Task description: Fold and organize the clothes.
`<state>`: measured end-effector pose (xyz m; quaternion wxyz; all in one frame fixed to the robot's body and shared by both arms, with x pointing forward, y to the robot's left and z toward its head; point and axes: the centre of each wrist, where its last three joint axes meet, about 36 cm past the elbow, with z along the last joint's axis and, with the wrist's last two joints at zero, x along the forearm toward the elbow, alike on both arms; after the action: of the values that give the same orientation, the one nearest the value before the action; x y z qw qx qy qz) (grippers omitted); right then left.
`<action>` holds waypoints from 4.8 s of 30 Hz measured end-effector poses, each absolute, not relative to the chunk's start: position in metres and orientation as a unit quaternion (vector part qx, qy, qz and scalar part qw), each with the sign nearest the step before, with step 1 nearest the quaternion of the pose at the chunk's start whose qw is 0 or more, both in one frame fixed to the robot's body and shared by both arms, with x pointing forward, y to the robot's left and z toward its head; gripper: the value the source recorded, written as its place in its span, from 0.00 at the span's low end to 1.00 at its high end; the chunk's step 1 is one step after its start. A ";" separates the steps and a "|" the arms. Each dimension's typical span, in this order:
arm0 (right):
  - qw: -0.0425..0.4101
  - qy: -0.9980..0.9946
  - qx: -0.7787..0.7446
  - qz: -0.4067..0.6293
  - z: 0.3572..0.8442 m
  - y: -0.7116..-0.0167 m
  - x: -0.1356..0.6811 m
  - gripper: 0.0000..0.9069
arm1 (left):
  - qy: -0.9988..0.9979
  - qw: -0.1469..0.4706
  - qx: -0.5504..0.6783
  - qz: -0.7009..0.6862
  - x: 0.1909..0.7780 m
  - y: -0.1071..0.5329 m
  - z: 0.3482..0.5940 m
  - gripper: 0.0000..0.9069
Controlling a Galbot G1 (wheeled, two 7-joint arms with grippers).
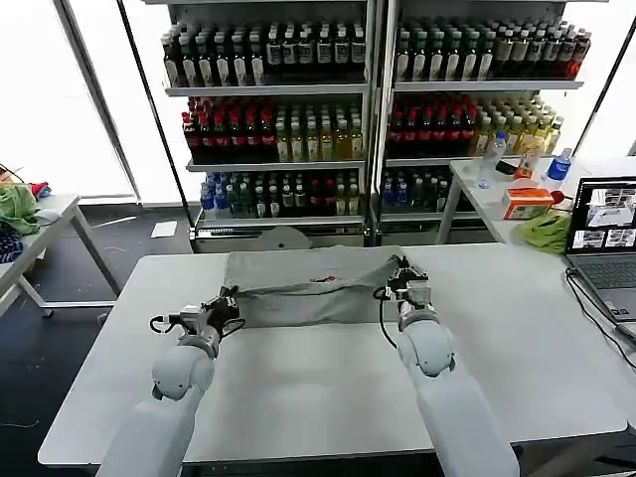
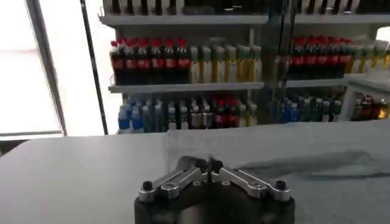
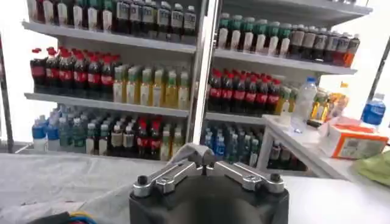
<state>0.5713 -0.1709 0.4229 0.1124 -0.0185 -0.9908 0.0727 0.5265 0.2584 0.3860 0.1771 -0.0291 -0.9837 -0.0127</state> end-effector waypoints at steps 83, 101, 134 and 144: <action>0.245 -0.966 -0.079 0.013 0.373 -0.208 0.483 0.42 | -0.969 0.239 -0.009 -0.063 0.463 0.262 0.371 0.07; 0.251 -0.966 -0.065 0.011 0.364 -0.206 0.464 0.00 | -0.967 0.247 -0.017 -0.064 0.459 0.260 0.363 0.00; 0.205 -0.977 -0.052 0.009 0.433 -0.203 0.364 0.00 | -0.975 0.206 -0.027 -0.073 0.347 0.255 0.414 0.00; 0.225 -0.972 -0.059 0.023 0.430 -0.211 0.325 0.00 | -0.975 0.211 -0.036 -0.065 0.281 0.234 0.430 0.00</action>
<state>0.3253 -0.2111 0.4296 0.2250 -0.0589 -0.9723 0.0234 0.2815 0.2337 0.4297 0.2110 -0.0356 -0.9747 -0.0646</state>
